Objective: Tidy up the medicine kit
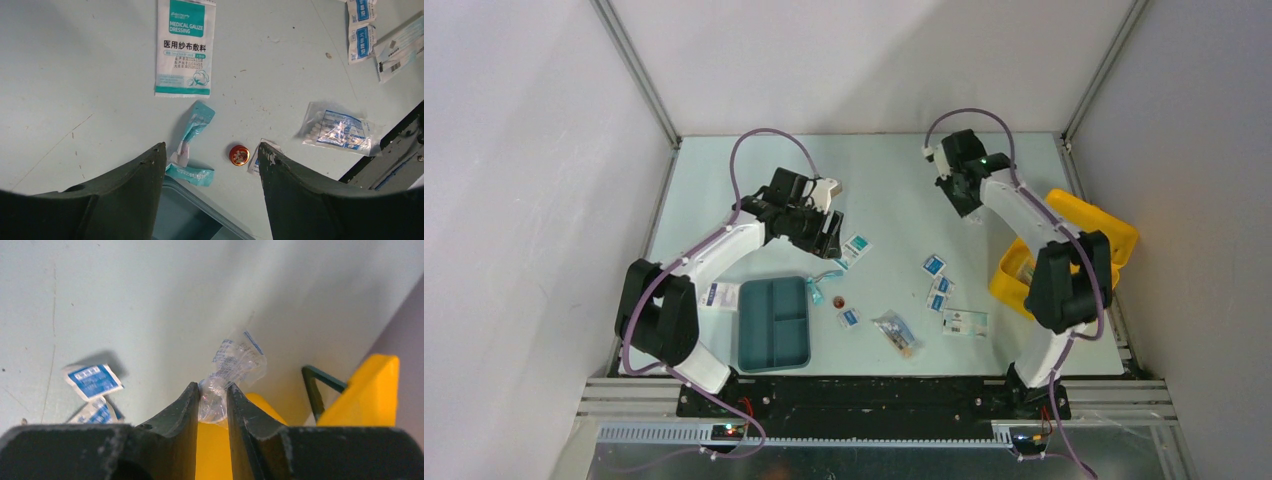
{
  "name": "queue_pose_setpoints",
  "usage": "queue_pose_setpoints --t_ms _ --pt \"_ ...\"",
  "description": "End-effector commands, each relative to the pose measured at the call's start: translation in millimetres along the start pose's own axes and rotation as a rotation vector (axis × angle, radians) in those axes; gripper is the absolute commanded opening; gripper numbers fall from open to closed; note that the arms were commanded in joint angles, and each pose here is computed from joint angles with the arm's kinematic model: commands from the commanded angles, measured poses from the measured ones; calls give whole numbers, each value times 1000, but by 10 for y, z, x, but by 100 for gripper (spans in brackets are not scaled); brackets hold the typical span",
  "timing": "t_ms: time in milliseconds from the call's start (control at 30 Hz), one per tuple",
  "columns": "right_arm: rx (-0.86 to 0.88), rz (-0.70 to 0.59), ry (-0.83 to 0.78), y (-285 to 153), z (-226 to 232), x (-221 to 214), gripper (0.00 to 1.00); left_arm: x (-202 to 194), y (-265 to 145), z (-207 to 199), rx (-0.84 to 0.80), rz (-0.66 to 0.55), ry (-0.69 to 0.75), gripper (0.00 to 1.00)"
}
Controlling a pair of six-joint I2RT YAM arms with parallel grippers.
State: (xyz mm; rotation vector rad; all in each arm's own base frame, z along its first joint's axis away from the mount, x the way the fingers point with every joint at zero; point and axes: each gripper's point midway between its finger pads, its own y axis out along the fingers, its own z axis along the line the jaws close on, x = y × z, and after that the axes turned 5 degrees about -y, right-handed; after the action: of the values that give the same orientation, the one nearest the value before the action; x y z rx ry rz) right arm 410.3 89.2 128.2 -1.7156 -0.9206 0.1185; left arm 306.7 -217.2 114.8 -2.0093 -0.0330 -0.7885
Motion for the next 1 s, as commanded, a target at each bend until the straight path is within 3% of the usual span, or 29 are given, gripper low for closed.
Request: queue_pose_setpoints --t_ms 0,200,400,600,967 --pt "-54 -37 69 -416 -247 -165 16 142 -142 -2 27 -66 68 73" --pt "-182 -85 206 -1013 -699 -704 17 158 -141 23 40 -68 77 73" --pt "-191 -9 392 -1219 -819 -1533 17 104 -84 58 43 -47 83 73" --pt "-191 70 496 -1193 -718 -2128 18 116 -66 43 32 -43 80 73" --pt "-120 162 540 -647 -539 -2448 19 83 -42 71 42 -32 78 73"
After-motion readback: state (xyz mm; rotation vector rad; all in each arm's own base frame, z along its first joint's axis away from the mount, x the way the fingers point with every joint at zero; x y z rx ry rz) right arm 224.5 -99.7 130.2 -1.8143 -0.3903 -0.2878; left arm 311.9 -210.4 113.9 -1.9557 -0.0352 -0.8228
